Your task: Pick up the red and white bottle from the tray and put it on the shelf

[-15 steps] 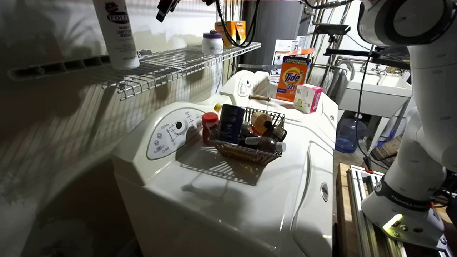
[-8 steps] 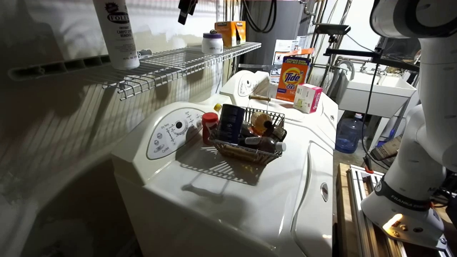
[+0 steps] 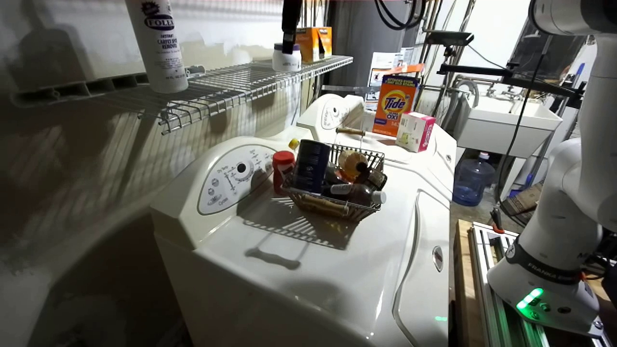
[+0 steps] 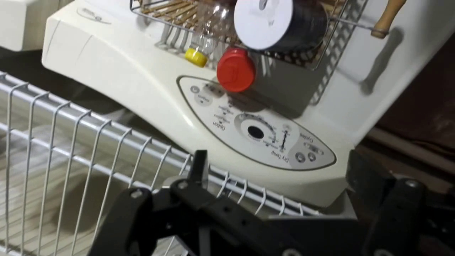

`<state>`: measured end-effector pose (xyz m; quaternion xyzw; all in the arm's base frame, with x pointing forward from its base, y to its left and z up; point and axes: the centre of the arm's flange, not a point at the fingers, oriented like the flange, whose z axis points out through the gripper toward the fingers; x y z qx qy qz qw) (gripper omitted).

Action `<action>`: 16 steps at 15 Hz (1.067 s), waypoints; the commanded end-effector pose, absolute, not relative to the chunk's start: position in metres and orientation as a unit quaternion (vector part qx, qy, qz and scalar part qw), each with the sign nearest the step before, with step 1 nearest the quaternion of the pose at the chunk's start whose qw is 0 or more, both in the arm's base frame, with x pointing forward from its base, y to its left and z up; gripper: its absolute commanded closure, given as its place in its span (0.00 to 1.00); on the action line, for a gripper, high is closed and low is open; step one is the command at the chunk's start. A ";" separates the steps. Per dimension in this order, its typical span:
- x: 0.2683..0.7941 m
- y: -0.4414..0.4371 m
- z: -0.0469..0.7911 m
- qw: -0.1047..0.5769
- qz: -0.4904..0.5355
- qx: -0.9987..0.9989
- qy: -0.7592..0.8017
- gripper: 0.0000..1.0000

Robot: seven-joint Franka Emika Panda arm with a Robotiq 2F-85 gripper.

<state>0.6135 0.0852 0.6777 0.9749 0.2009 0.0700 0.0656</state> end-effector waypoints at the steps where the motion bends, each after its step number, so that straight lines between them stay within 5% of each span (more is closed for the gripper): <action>1: 0.597 0.084 0.634 0.055 0.024 0.974 0.216 0.00; 16: 0.655 0.095 0.530 0.059 0.017 0.972 0.227 0.00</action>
